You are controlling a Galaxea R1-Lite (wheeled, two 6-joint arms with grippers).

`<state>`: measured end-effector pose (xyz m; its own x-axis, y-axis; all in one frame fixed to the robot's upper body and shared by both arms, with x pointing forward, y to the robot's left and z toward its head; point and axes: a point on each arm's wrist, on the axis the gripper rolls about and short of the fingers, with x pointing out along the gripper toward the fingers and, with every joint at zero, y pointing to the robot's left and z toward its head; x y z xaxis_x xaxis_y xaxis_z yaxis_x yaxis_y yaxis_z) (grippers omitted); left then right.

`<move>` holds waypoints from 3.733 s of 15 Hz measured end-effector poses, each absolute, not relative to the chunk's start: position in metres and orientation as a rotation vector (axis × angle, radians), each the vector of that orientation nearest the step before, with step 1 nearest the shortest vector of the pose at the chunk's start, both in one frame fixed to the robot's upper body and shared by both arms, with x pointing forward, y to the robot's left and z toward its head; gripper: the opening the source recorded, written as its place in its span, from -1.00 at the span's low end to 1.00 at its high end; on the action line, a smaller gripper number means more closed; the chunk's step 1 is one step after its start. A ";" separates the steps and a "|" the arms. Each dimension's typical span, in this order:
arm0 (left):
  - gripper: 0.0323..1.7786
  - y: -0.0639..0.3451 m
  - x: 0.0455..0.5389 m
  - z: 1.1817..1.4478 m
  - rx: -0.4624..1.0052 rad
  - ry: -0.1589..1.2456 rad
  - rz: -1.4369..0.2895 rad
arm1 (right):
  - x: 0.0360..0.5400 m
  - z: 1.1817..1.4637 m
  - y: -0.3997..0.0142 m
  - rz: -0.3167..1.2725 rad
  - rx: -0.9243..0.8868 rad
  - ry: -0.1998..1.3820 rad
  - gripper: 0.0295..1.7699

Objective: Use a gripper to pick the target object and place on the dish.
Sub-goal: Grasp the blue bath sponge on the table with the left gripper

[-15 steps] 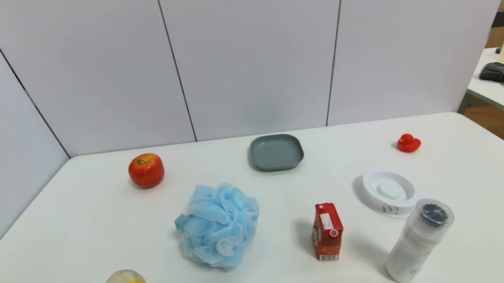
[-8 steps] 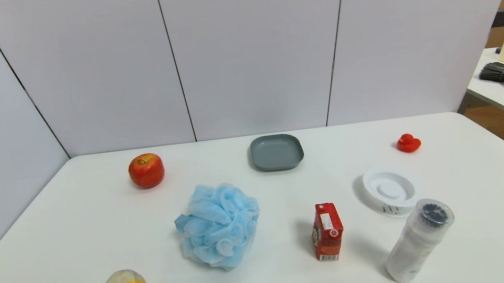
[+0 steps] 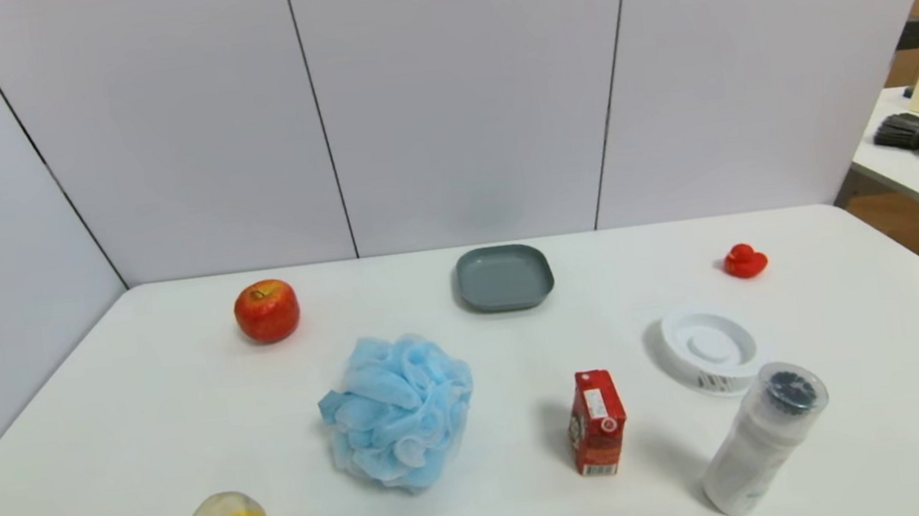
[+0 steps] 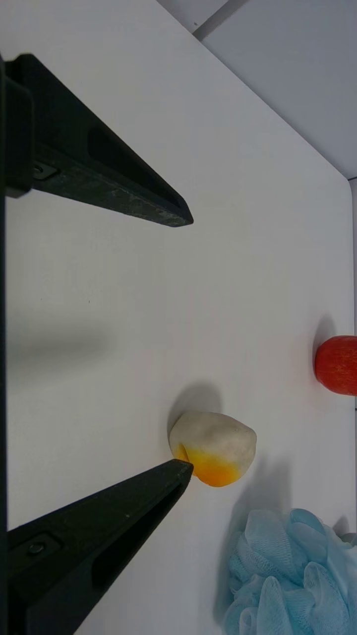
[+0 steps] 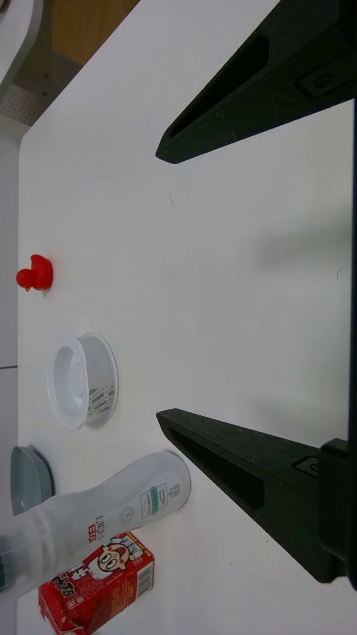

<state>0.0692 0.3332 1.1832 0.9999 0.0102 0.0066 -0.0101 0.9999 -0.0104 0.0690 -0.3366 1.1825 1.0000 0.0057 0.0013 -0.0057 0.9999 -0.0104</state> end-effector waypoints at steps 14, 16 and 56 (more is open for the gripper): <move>0.90 0.333 0.041 1.382 0.181 -0.410 0.073 | 0.069 1.182 -0.337 0.005 -0.010 -0.001 0.93; 0.90 0.332 0.050 1.445 0.236 -0.450 0.023 | 0.069 1.182 -0.337 0.005 -0.010 -0.001 0.93; 0.90 0.124 0.338 1.361 0.670 1.092 -0.588 | 0.069 1.182 -0.337 0.006 -0.010 -0.001 0.93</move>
<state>0.3384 0.1241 1.3612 0.3497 -0.1026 -0.9312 0.7210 0.6642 0.1976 0.0690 -0.3366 1.1825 1.0000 0.0057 0.0013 -0.0057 0.9999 -0.0100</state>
